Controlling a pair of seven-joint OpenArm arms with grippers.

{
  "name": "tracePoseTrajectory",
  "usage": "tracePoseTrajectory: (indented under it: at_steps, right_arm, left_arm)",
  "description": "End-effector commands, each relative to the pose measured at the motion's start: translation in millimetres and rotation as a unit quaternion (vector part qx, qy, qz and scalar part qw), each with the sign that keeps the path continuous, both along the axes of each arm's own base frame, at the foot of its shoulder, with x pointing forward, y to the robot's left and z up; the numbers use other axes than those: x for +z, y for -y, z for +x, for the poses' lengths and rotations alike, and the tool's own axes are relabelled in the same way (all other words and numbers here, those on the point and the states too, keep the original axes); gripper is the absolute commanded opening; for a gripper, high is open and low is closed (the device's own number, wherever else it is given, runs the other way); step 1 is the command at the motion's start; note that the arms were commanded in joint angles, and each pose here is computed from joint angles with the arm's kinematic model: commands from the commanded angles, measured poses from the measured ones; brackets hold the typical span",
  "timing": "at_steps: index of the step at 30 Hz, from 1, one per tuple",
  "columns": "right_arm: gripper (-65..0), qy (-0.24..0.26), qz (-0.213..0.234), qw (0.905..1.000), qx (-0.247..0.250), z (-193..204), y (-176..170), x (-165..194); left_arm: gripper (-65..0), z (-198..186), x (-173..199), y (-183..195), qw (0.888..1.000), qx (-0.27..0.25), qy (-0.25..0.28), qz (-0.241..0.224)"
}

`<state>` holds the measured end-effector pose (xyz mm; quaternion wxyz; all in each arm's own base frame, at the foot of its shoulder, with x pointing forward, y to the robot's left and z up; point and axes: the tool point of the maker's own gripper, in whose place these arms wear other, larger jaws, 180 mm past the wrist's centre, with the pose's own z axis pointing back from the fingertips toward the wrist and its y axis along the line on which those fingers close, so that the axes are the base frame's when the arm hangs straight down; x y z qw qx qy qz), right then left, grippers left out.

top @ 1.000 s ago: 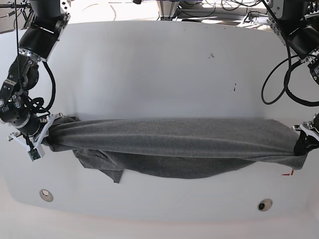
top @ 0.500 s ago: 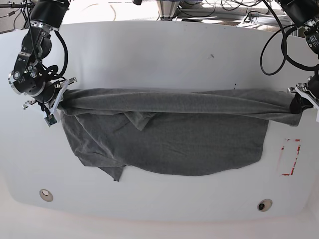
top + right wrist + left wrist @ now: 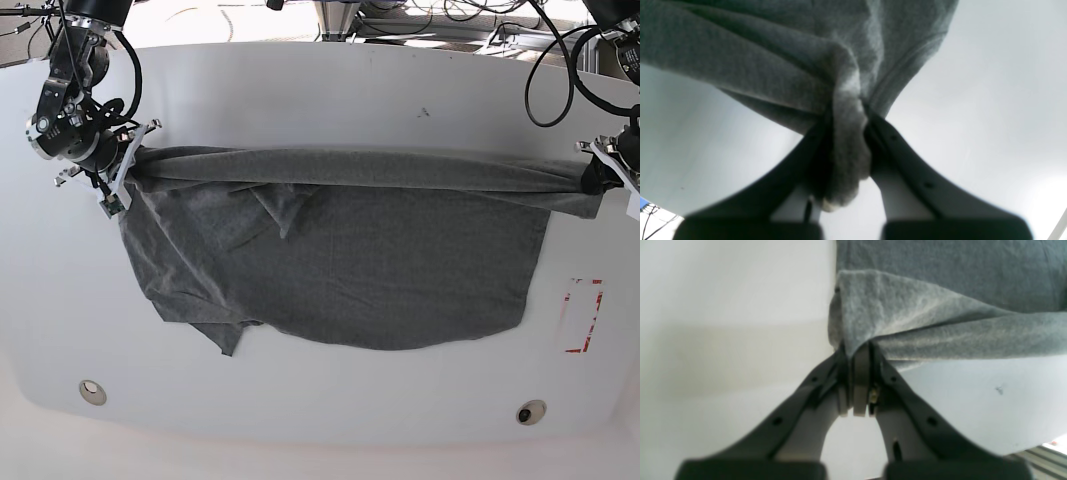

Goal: Fold the T-shirt properly
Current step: 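Lay the shirt down with both grippers, dragging the held edge over it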

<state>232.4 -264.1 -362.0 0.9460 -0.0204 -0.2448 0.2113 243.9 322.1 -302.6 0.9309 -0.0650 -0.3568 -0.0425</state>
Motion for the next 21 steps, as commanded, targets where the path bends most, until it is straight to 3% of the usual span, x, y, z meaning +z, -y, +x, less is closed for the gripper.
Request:
tracePoseTrajectory:
  at_steps: [1,11,18,21]
  right_arm:
    - [-64.2,-0.003,-0.015,0.9999,0.0,-6.7,7.8,2.2]
    - [-63.7,-0.05,0.003,0.9986,-0.018,-47.7,1.4,-22.0]
    - [-63.3,-0.066,0.015,0.9974,-0.024,-62.9,-7.0,-30.8]
    - [-57.2,-0.068,0.017,0.9973,-0.023,-65.8,-8.4,-31.5]
  left_arm:
    - [-65.0,5.5,16.1,-9.3,1.0,-0.008,0.016,0.023]
    - [-65.0,-7.3,-9.2,-16.7,0.995,-0.019,-0.047,0.087]
    - [-65.0,-11.4,-18.2,-19.4,0.985,-0.062,-0.069,0.143]
    - [-65.0,-2.4,-16.1,-16.9,0.981,-0.08,-0.065,0.162]
